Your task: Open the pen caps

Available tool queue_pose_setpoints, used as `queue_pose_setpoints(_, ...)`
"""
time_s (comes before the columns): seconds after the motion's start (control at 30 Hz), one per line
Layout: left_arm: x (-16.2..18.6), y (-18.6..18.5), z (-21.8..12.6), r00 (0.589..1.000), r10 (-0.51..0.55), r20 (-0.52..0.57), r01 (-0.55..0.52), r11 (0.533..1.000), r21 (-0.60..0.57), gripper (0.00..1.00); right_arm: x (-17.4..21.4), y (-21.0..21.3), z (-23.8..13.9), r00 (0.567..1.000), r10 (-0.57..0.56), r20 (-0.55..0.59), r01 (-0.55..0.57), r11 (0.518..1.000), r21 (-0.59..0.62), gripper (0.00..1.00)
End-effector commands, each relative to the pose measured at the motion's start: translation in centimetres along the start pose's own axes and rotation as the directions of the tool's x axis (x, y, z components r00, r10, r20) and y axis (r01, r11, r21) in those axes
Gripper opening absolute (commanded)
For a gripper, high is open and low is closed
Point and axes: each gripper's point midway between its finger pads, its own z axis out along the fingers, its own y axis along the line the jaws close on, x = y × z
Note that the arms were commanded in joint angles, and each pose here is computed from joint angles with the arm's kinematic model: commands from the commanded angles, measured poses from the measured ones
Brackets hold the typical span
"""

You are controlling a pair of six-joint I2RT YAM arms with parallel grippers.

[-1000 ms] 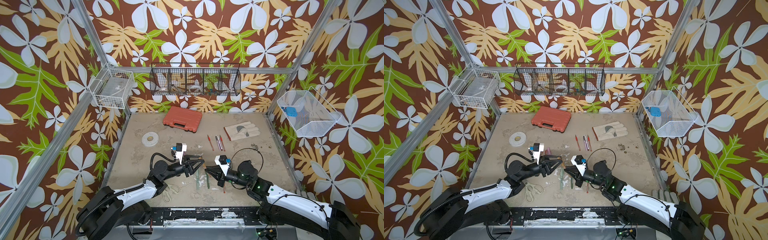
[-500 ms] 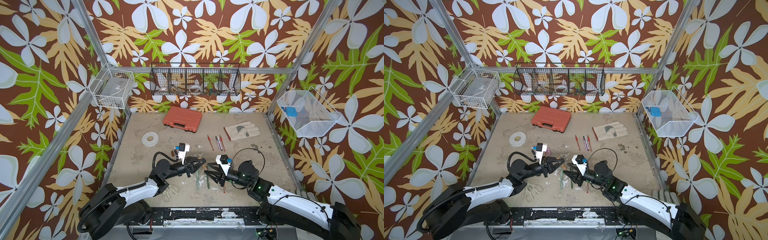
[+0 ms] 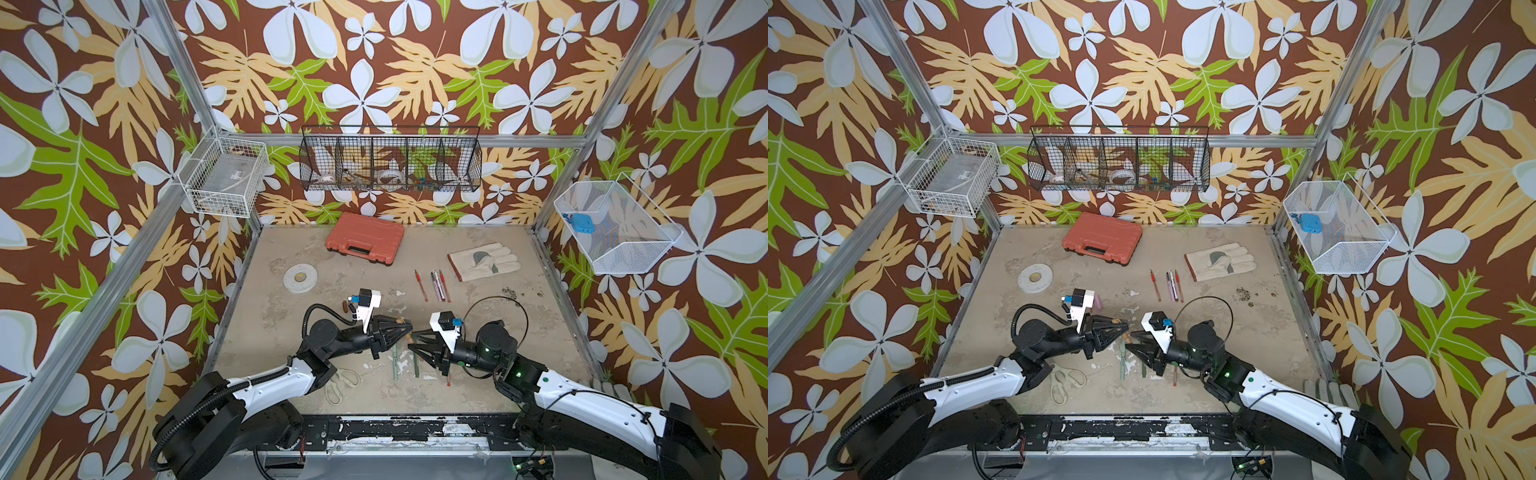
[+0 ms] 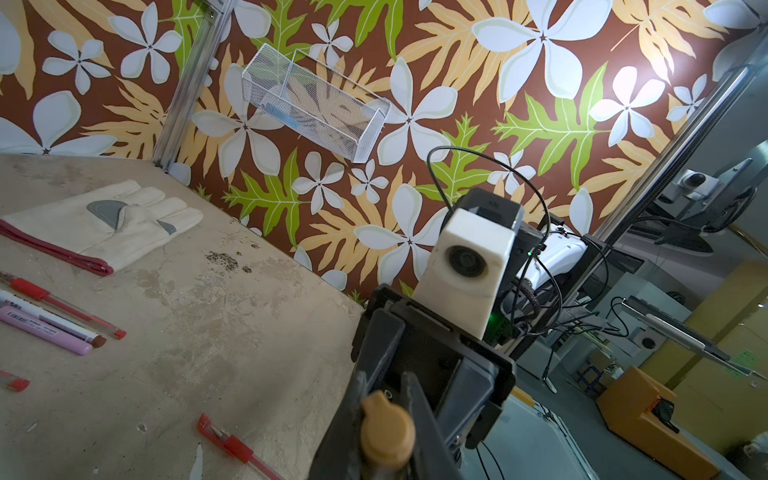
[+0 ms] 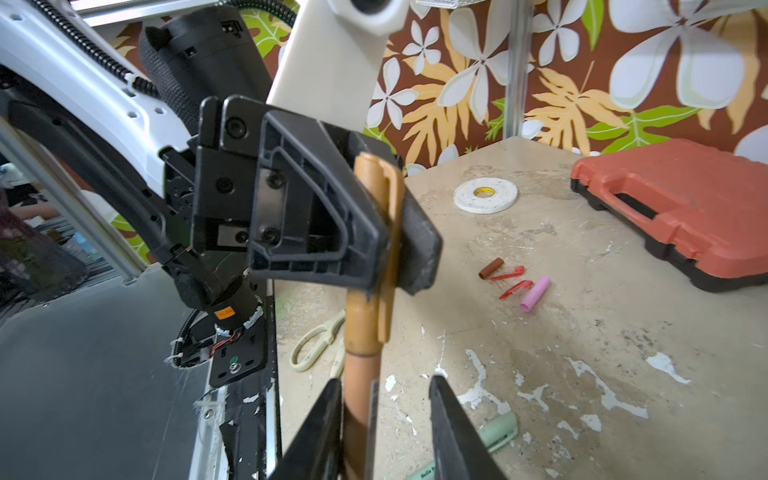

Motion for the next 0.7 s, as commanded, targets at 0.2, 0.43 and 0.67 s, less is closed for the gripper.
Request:
queue_pose_setpoints(0.2,-0.15,-1.07,0.35,0.999,0.038,-0.001,-0.038,0.998,0.057,0.0,-0.23,1.64,0.42,1.0,-0.004,-0.007,0.004,0.995,-0.103,0.19)
queue_pose_setpoints(0.43,-0.2,-0.98,0.37,1.0,0.021,0.004,-0.021,0.998,0.056,0.0,-0.48,1.18,-0.11,0.999,-0.037,0.012,0.038,0.997,-0.063,0.0)
queue_pose_setpoints(0.67,-0.19,-0.38,0.36,1.0,0.006,0.011,-0.006,1.0,0.026,0.0,-0.3,0.95,-0.29,0.999,-0.052,0.012,0.052,0.998,-0.045,0.0)
